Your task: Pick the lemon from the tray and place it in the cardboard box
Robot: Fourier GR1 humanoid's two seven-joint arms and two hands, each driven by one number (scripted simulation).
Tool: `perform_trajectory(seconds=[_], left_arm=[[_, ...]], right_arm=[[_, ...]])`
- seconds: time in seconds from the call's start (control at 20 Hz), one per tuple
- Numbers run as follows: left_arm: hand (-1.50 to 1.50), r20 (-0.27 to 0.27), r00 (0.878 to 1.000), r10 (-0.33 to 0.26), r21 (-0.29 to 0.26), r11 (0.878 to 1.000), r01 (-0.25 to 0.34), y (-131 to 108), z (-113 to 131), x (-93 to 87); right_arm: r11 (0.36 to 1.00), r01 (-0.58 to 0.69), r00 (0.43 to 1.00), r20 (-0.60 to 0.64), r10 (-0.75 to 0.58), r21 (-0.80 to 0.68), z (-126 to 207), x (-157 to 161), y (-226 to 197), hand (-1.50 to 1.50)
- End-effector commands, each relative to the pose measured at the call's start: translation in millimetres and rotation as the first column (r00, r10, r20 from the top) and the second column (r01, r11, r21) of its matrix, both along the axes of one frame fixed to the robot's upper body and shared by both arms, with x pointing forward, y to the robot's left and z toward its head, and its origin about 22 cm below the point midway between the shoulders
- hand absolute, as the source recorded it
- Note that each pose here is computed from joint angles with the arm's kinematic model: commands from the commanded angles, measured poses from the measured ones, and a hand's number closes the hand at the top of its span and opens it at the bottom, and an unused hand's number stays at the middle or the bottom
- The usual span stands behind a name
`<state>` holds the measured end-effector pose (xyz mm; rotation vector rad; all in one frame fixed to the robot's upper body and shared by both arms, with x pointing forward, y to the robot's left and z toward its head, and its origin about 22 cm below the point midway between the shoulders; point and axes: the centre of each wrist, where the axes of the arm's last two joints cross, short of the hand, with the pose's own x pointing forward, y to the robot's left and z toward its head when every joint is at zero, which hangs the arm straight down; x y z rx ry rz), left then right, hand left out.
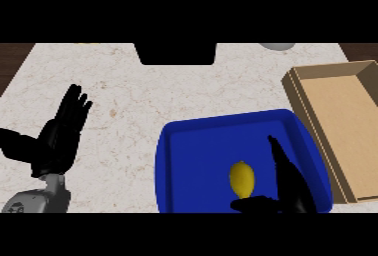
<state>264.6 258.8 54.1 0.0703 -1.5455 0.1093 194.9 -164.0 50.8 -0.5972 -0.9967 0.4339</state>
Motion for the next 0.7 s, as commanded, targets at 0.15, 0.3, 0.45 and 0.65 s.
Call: perform_trajectory(seconds=[0.15, 0.3, 0.45, 0.65], left_arm=[[0.0, 0.01, 1.0, -0.005, 0.002, 1.0, 0.005, 10, -5, -23.6], [0.0, -0.002, 1.0, -0.015, -0.016, 1.0, 0.015, 6, -10, -2.2], [0.0, -0.003, 1.0, -0.002, -0.006, 1.0, 0.002, 4, 3, -19.9], [0.0, 0.008, 1.0, 0.011, -0.009, 1.0, -0.011, 15, -2, -9.1]], right_arm=[[1.0, -0.014, 1.0, -0.017, 0.014, 0.007, -2, -12, -6, -1.5], [1.0, -0.01, 1.0, -0.027, 0.011, 0.021, -25, 7, 12, -1.5], [1.0, -0.025, 0.999, -0.029, 0.025, 0.003, -25, -12, -3, -1.5], [1.0, -0.017, 0.999, -0.03, 0.017, 0.016, -21, 8, 13, -1.5]])
